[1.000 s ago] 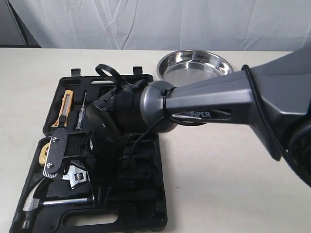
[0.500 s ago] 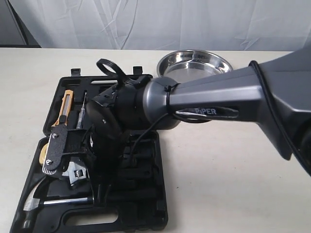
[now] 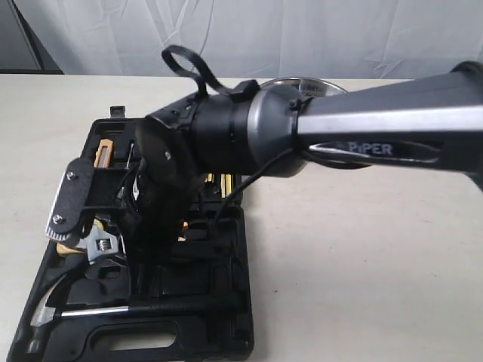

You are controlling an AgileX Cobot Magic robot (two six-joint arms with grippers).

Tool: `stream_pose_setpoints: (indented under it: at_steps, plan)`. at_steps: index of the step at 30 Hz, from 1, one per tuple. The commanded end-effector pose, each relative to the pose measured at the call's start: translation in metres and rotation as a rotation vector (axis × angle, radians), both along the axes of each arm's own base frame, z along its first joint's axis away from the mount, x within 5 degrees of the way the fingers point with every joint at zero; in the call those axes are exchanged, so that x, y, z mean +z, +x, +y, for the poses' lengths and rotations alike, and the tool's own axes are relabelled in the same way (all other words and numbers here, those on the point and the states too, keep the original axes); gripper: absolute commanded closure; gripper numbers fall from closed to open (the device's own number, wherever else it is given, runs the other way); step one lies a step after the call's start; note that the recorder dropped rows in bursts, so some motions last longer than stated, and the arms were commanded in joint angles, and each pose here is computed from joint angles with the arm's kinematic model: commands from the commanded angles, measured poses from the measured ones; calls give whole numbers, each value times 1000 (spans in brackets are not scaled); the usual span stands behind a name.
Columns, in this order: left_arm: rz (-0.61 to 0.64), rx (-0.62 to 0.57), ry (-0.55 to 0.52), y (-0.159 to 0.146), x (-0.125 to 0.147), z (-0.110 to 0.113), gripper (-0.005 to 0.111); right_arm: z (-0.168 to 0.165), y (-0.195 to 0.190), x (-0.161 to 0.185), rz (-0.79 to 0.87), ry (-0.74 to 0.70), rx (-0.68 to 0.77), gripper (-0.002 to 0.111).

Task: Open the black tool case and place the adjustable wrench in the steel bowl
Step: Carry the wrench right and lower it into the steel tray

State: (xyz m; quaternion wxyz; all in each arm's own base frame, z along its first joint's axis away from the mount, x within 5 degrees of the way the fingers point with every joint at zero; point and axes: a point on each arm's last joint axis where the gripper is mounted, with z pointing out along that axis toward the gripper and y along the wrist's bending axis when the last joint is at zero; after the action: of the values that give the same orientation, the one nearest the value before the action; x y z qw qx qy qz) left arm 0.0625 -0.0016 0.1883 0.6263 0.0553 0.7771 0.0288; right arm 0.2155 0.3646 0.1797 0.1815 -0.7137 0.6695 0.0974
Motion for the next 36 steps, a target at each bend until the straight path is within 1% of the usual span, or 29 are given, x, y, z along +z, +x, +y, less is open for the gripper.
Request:
stream_pose_setpoints:
  at_steps: [1, 6, 8, 12, 13, 15, 16, 20, 22, 27, 30, 36]
  plan:
    - [-14, -6, -4, 0, 2, 0, 106, -1, 1, 25, -32, 70, -12, 109]
    - [-14, -6, -4, 0, 2, 0, 106, -5, 6, 30, -84, 51, -3, 109]
    - [-14, -6, -4, 0, 2, 0, 106, -12, 19, 35, -142, 52, -72, 109]
    - [-14, -6, -4, 0, 2, 0, 106, -40, 70, 49, -267, 124, -299, 109]
    - [-14, -6, -4, 0, 2, 0, 106, -54, 89, 54, -288, 147, -367, 109]
    - [-14, -6, -4, 0, 2, 0, 106, -71, 115, 58, -309, 185, -445, 109]
    - [-14, -6, -4, 0, 2, 0, 106, -85, 134, 59, -314, 196, -504, 109]
    - [-14, -6, -4, 0, 2, 0, 106, -130, 188, 56, -331, 211, -668, 109]
    - [-14, -6, -4, 0, 2, 0, 106, -150, 214, 53, -358, 225, -728, 109]
    - [-14, -6, -4, 0, 2, 0, 106, -179, 258, 34, -390, 238, -818, 109]
    - [-14, -6, -4, 0, 2, 0, 106, -187, 275, 19, -386, 238, -849, 109]
    - [-14, -6, -4, 0, 2, 0, 106, -192, 293, -12, -299, 275, -933, 109]
